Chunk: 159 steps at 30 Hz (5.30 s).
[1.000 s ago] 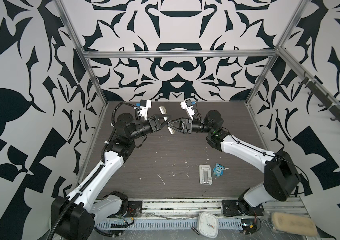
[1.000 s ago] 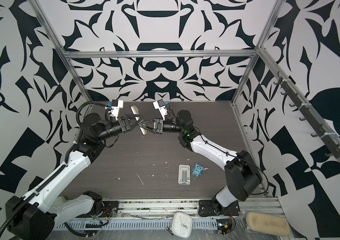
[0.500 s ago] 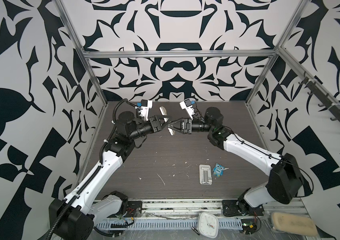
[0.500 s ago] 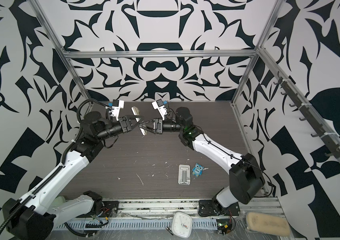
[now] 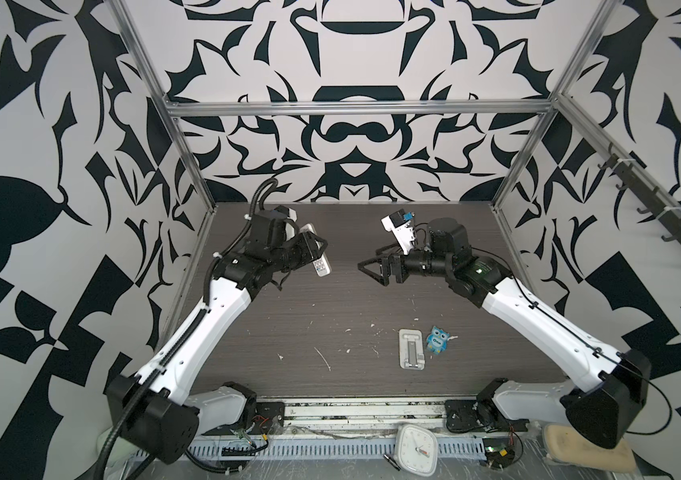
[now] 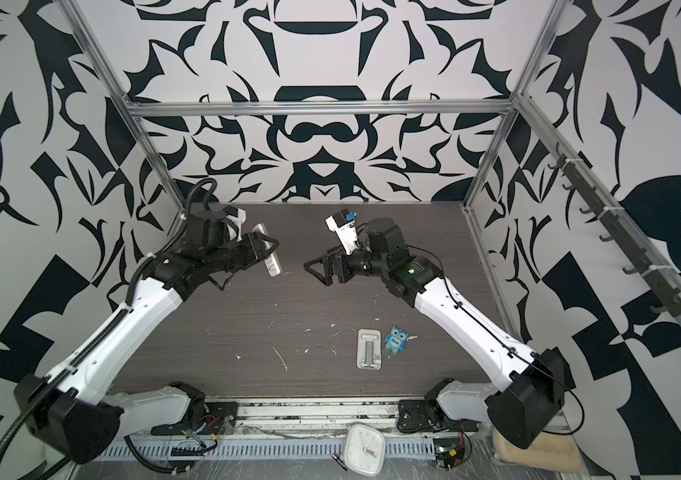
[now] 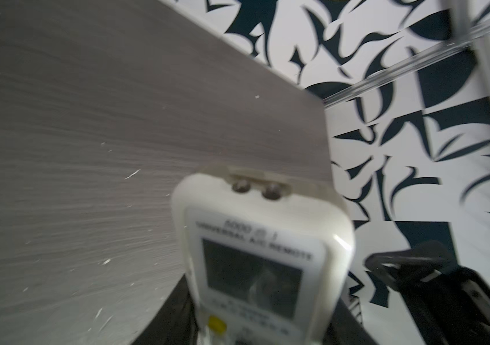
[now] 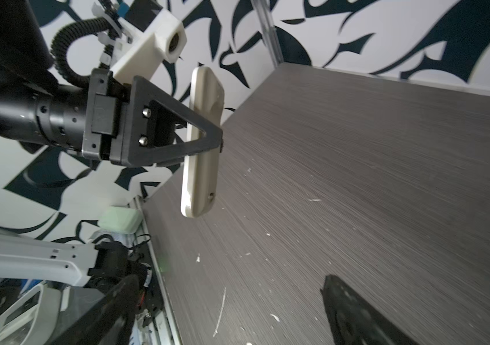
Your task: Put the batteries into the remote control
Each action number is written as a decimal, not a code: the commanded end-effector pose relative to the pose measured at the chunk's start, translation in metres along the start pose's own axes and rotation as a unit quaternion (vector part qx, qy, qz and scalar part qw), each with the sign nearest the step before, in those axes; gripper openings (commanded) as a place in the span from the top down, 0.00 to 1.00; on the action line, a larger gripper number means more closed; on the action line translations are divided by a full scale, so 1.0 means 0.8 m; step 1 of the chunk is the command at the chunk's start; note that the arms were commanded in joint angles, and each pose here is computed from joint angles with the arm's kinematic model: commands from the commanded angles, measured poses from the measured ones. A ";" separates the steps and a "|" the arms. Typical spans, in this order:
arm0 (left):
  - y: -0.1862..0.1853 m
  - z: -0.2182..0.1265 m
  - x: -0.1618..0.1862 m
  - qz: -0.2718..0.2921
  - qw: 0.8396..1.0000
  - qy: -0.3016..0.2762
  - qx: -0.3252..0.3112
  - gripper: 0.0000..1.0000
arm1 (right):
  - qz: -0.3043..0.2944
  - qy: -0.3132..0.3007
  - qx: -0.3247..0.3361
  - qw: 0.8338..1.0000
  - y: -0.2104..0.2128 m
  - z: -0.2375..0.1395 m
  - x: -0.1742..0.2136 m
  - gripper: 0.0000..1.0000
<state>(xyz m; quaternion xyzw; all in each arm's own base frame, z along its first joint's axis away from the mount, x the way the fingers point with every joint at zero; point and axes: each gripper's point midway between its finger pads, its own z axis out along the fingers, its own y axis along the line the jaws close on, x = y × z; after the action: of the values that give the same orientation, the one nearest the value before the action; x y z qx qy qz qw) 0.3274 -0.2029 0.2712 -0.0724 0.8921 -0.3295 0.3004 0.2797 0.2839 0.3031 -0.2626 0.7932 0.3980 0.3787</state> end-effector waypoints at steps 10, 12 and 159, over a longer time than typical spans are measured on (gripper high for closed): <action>0.048 0.112 0.067 0.028 0.971 0.140 -0.191 0.87 | -0.028 0.021 0.189 0.981 -0.080 -0.026 0.030 0.01; 0.056 0.131 0.081 0.036 0.963 0.157 -0.214 0.87 | -0.027 0.027 0.199 0.979 -0.085 -0.028 0.036 0.01; 0.390 0.002 -0.057 0.159 0.862 -0.338 -0.343 0.01 | 0.007 -0.131 0.523 0.842 -0.414 -0.134 0.192 0.00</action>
<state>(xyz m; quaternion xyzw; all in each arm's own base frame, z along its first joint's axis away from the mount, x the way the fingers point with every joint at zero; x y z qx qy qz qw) 0.3848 0.0526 0.0879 -0.1305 0.8052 0.1023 0.5694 0.3831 -0.0010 0.0668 0.0243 0.8427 -0.0400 0.5363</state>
